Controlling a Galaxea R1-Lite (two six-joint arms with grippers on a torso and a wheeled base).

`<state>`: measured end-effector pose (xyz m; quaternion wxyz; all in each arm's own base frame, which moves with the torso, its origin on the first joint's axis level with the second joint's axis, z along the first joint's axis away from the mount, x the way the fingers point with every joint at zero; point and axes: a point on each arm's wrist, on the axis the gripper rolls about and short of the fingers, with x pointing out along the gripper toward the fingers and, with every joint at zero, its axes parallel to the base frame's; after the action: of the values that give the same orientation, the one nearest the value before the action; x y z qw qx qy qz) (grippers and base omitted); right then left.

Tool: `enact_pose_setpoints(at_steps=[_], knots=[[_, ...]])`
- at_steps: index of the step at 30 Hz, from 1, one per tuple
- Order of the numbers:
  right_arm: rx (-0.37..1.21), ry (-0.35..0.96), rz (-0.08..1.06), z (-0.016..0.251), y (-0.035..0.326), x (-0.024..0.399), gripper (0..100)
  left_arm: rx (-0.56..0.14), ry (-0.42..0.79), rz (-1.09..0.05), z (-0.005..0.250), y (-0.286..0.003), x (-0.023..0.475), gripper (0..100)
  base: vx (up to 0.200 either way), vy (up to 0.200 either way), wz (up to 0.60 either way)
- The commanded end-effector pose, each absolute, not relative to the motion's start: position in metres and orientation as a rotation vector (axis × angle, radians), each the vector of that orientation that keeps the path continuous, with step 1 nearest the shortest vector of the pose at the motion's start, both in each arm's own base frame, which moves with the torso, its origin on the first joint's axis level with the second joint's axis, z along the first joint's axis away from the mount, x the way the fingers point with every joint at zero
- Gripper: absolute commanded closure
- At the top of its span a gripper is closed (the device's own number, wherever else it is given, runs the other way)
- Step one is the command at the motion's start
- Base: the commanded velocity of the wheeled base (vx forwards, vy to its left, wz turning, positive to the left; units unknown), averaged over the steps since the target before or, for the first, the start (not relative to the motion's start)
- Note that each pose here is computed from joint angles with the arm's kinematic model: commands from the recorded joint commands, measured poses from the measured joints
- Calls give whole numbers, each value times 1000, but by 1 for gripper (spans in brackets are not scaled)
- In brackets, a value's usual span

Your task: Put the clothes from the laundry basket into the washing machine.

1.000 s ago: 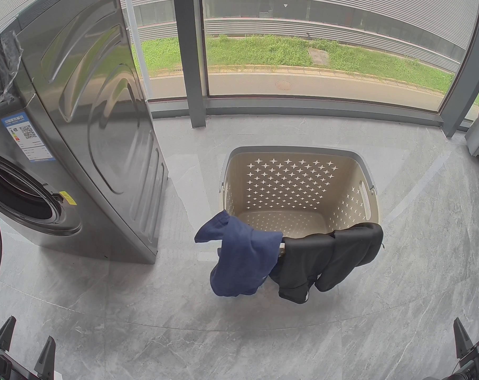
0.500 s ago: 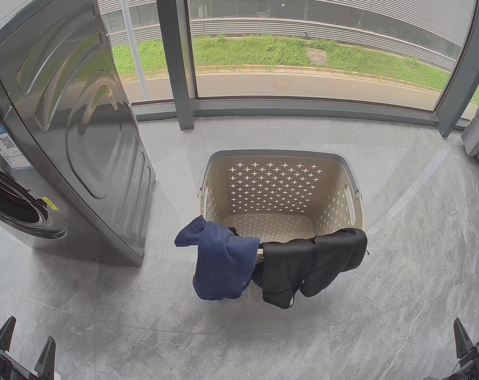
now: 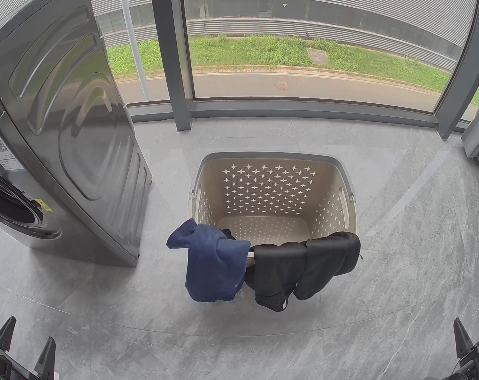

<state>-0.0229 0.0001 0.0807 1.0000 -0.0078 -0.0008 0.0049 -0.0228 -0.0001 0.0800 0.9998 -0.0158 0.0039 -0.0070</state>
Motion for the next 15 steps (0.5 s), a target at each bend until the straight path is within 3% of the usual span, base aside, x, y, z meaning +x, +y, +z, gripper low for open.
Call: enact_pose_setpoints(at_steps=[1, 15], knots=[[-17, 0, 11, 75, 0, -23, 0, -32, 8, -14, 75, 0, -23, 0, 0, 0, 0], [-15, 0, 11, 75, 0, -23, 0, -32, 9, -14, 75, 0, -23, 0, 0, 0, 0]])
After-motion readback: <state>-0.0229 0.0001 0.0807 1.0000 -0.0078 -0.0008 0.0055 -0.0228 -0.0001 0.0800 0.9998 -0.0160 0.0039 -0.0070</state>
